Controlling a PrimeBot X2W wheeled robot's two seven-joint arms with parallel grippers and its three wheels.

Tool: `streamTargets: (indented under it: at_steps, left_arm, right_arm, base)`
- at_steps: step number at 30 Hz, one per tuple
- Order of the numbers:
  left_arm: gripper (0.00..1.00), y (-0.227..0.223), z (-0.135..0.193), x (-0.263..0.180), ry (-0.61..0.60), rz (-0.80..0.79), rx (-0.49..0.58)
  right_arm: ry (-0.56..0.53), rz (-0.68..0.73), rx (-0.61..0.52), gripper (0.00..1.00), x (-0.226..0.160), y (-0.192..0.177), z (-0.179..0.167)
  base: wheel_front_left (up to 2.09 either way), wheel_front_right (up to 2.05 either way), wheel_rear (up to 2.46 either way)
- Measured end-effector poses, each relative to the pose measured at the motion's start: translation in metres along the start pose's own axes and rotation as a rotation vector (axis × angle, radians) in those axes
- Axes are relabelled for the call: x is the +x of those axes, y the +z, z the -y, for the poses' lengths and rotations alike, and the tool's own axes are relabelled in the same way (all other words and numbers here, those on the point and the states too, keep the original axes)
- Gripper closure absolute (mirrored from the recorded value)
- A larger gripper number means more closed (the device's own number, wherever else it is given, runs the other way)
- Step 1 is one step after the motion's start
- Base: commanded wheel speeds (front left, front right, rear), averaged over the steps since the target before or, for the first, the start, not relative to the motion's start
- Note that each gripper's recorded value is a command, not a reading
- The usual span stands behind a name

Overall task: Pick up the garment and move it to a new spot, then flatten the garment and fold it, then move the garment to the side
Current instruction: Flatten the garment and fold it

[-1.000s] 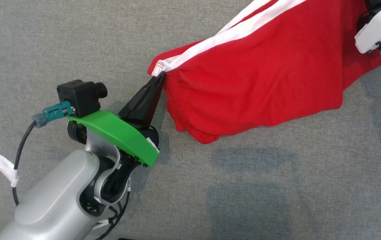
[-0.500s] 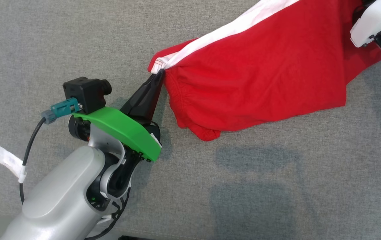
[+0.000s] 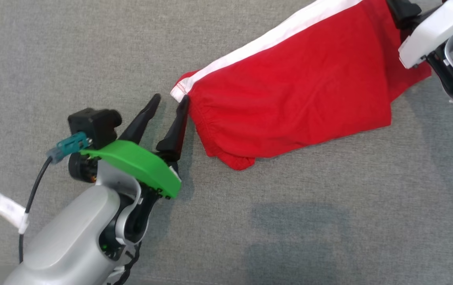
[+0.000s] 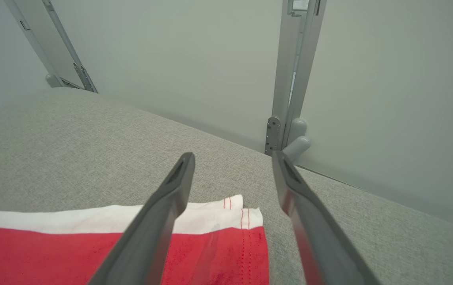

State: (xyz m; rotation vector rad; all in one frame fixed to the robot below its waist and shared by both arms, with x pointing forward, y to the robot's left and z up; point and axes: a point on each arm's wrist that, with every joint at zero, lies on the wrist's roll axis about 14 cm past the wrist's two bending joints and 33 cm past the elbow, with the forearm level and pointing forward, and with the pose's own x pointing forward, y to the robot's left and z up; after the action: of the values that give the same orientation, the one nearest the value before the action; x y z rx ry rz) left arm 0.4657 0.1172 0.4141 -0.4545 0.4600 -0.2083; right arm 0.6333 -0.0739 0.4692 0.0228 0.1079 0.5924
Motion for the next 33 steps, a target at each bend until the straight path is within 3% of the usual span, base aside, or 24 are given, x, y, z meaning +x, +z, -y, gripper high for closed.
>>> streamTargets:
  at_steps: [9, 17, 24, 33]
  left_arm:
    - [0.0, 0.019, -0.002, -0.035, 0.041, 0.154, 0.158]
    - [0.0, 0.027, 0.012, -0.052, 0.02, 0.253, 0.271]
    - [0.0, 0.029, 0.018, -0.047, 0.025, 0.317, 0.256]
    - [0.0, 0.018, -0.01, -0.05, 0.109, 0.317, 0.241]
  right_arm:
    - [-0.061, 0.013, -0.015, 0.0, -0.054, 0.022, 0.016]
    - [-0.135, -0.153, -0.001, 0.0, -0.095, 0.007, 0.033]
    - [-0.106, -0.285, 0.04, 0.0, -0.079, -0.027, 0.02]
    - [-0.04, -0.451, 0.087, 0.0, -0.045, -0.085, -0.01]
  base:
    - [0.0, 0.0, 0.0]
    - [0.0, 0.0, 0.0]
    - [0.0, 0.0, 0.0]
    - [0.0, 0.0, 0.0]
